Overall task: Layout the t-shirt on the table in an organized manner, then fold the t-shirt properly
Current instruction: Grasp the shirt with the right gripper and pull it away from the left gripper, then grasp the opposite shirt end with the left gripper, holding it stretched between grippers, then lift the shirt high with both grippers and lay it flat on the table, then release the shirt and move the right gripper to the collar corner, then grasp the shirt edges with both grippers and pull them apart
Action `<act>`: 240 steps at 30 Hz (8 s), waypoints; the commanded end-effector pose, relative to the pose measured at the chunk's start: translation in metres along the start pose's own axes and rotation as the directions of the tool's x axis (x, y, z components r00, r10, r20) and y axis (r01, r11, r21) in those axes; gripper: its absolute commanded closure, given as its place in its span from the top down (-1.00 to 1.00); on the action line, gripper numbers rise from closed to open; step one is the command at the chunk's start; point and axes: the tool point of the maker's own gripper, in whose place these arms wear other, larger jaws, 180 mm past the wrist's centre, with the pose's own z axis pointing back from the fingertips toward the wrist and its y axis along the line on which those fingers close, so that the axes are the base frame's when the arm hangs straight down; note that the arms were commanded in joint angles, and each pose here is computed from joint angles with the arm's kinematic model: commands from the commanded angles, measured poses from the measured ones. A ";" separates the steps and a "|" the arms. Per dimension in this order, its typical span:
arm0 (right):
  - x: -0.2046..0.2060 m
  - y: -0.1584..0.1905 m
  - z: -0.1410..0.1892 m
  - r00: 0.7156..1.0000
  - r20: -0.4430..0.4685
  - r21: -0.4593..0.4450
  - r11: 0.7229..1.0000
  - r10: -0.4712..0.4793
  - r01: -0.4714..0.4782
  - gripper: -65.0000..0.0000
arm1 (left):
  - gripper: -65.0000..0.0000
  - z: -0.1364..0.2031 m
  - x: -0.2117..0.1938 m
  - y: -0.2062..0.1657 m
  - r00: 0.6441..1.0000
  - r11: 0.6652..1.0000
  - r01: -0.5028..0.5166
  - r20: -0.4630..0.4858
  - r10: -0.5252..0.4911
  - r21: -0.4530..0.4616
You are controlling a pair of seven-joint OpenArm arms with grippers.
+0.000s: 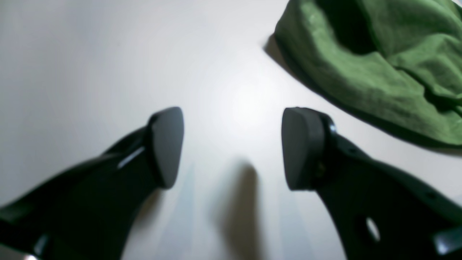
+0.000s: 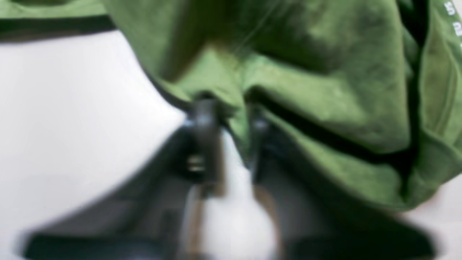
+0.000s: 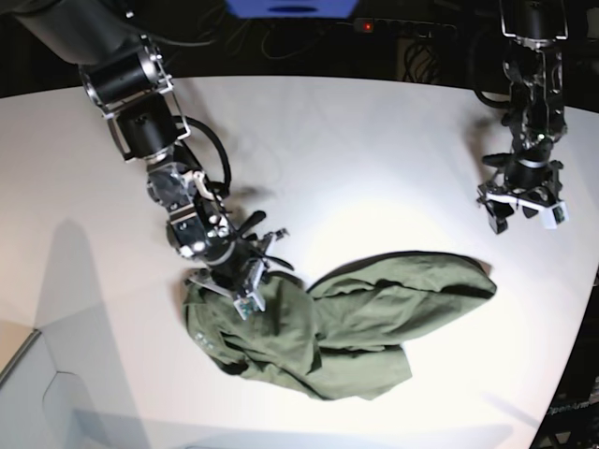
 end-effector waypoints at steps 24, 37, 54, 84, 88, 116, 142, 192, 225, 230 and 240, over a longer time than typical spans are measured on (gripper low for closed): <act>0.038 -0.190 0.203 0.892 0.420 -0.419 0.836 -0.168 0.354 -1.00 | 0.28 0.002 0.037 0.016 0.994 0.999 -0.028 0.105 0.025 0.029; -0.042 -0.168 0.186 0.932 0.257 -0.419 0.840 -0.255 0.345 -1.00 | 0.28 -0.003 0.069 -0.045 0.980 0.995 -0.047 0.191 0.064 -0.091; -0.058 -0.151 0.202 0.946 0.221 -0.421 0.852 -0.237 0.312 -1.00 | 0.27 -0.078 0.036 -0.082 0.992 0.988 -0.120 0.026 0.123 -0.095; 0.069 -0.190 0.287 0.852 0.523 -0.516 0.800 0.011 0.306 -1.00 | -0.99 0.011 0.238 -0.102 0.898 0.913 -0.182 0.317 0.306 -0.366; 0.103 -0.199 0.298 0.805 0.591 -0.516 0.793 0.055 0.325 -1.00 | -0.99 0.008 0.267 -0.114 0.889 0.911 -0.146 0.353 0.292 -0.386; 0.272 -0.334 0.390 0.684 0.722 -0.534 0.711 0.102 0.458 -1.00 | -0.99 0.018 0.457 -0.289 0.855 0.815 0.061 0.451 0.256 -0.577; -0.042 -0.135 0.225 0.940 0.170 -0.396 0.853 -0.296 0.340 -1.00 | -0.98 -0.001 0.102 -0.060 0.982 0.960 -0.165 0.050 0.180 -0.226; -0.168 0.016 0.172 0.863 -0.216 -0.106 0.890 -0.456 0.444 -1.00 | -0.08 0.058 0.094 0.036 0.952 0.954 -0.299 0.062 0.300 -0.024; -0.157 0.018 0.194 0.906 -0.197 -0.097 0.927 -0.374 0.362 -1.00 | -0.08 0.004 0.078 -0.014 0.926 0.920 -0.377 -0.041 0.374 -0.110; -0.187 0.034 0.203 0.878 -0.274 -0.092 0.919 -0.393 0.383 -1.00 | -0.08 0.000 0.068 -0.011 0.922 0.917 -0.388 -0.061 0.383 -0.093; -0.223 0.043 0.249 0.864 -0.375 -0.104 0.941 -0.336 0.321 -1.00 | -0.07 -0.005 0.092 -0.023 0.919 0.910 -0.392 -0.027 0.392 -0.135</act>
